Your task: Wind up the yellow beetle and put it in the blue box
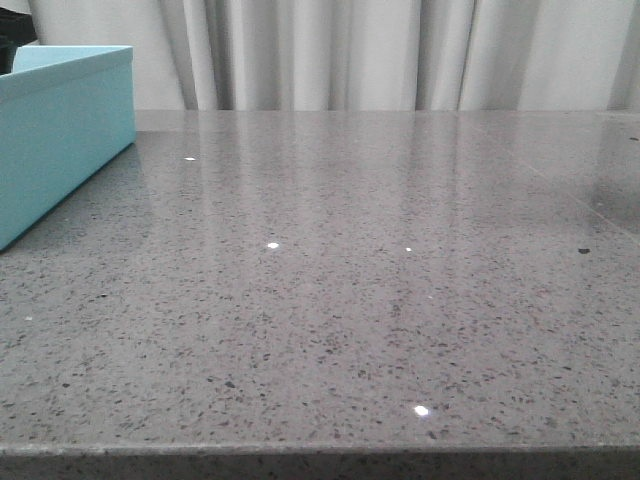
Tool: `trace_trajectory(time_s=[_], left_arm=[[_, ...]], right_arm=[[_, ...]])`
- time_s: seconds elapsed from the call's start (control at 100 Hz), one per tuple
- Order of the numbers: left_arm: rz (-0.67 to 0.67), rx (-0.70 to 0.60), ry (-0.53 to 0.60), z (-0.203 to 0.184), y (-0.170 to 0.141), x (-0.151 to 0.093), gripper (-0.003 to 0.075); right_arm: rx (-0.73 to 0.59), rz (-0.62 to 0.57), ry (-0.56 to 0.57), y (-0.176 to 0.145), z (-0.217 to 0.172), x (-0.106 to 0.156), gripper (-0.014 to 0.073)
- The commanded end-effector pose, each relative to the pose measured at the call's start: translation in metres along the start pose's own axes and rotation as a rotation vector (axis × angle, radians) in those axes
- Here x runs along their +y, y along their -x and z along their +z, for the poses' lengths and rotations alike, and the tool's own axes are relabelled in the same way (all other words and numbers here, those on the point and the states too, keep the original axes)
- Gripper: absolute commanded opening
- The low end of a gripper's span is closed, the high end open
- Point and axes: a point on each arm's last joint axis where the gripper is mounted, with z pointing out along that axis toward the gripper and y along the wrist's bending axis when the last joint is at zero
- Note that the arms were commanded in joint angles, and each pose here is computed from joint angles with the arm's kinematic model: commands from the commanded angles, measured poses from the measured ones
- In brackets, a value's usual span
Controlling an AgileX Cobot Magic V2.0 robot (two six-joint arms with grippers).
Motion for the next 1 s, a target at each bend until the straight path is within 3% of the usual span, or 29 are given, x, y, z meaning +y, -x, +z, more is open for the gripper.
trace_trajectory(time_s=[0.0, 0.17, 0.34, 0.41, 0.52, 0.61, 0.72, 0.99], left_arm=[[-0.021, -0.074, 0.008, -0.037, -0.004, 0.002, 0.0430], [-0.012, -0.142, 0.007, -0.062, -0.009, 0.002, 0.0396], [0.001, -0.274, -0.011, -0.114, -0.025, -0.002, 0.0204], [0.000, -0.317, -0.005, -0.139, -0.037, -0.002, 0.0106], [0.000, -0.407, 0.003, -0.176, -0.060, -0.004, -0.0021], [0.000, -0.471, 0.010, -0.201, -0.081, -0.006, -0.0019], [-0.001, -0.542, 0.006, -0.223, -0.108, -0.010, -0.0019], [-0.018, -0.718, -0.032, -0.229, -0.178, -0.025, -0.0019]], right_arm=[[-0.110, -0.008, 0.020, 0.010, -0.017, 0.000, 0.0454], [-0.122, -0.016, 0.022, 0.010, -0.022, -0.001, 0.0454], [-0.188, -0.042, 0.017, 0.004, -0.040, -0.006, 0.0440], [-0.203, -0.055, 0.001, -0.002, -0.048, -0.010, 0.0365], [-0.208, -0.070, -0.020, -0.015, -0.056, -0.016, 0.0174], [-0.202, -0.071, -0.021, -0.029, -0.061, -0.020, 0.0028], [-0.219, -0.071, -0.016, -0.044, -0.070, -0.024, -0.0076], [-0.361, -0.075, 0.030, -0.085, -0.092, -0.035, -0.0066]])
